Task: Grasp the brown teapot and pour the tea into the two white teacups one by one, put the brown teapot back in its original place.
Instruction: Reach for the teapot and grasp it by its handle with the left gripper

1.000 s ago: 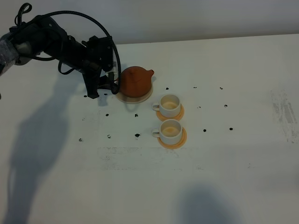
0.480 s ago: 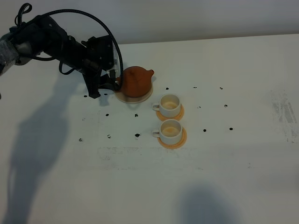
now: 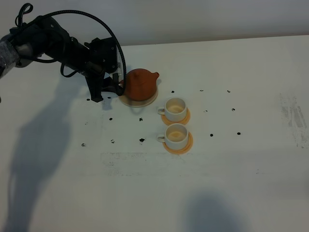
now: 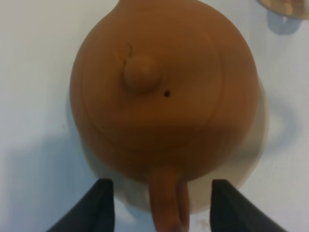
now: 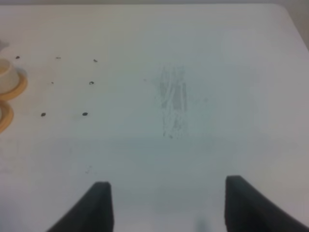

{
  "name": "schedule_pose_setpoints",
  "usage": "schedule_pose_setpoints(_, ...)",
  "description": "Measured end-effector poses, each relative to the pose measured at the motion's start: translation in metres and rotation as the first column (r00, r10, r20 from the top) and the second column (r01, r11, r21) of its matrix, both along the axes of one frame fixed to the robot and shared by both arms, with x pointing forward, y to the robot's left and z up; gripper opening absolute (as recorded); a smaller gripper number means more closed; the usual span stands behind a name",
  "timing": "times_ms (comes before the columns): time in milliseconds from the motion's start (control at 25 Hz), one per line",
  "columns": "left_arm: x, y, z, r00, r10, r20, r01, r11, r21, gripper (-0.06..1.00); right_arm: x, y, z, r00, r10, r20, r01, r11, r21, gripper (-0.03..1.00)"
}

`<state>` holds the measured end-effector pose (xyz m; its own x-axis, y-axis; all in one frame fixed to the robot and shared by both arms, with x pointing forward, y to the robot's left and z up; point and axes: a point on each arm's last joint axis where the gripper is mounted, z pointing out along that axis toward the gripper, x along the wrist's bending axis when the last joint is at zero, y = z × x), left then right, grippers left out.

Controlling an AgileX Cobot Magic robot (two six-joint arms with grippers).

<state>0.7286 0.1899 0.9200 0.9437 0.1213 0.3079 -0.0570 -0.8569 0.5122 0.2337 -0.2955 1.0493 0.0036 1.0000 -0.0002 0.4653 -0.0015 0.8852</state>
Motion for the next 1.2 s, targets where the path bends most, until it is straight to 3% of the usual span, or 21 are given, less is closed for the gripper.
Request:
schedule_pose_setpoints(200,-0.0001,0.0000,0.0000,1.000,-0.001,-0.001,0.001,1.000,0.000,0.39,0.0000,0.0000,0.0000,1.000,0.000,0.000,0.000,1.000,0.000,0.51)
schedule_pose_setpoints(880,0.0003,-0.0001,-0.0099,1.000,0.005,-0.024,-0.005,1.000,0.000,0.37,0.0000,0.0000,0.0000,1.000,0.000,0.000,0.000,1.000,0.000,0.51)
schedule_pose_setpoints(1000,0.0010,-0.0005,-0.0097,0.999,0.029,-0.030,-0.029,0.999,-0.017,0.29,0.0000,0.0000,0.0000,1.000,0.000,0.000,0.000,1.000,0.000,0.51)
schedule_pose_setpoints(1120,0.0018,0.0010,-0.0092,0.999,0.041,-0.032,-0.042,0.999,-0.029,0.10,0.0000,0.0000,0.0000,1.000,0.000,0.000,0.000,1.000,0.000,0.51)
schedule_pose_setpoints(1200,0.0024,0.0009,-0.0089,0.998,0.047,-0.028,-0.048,0.998,-0.034,0.10,0.0000,0.0000,0.0000,1.000,0.000,0.000,0.000,1.000,0.000,0.51)
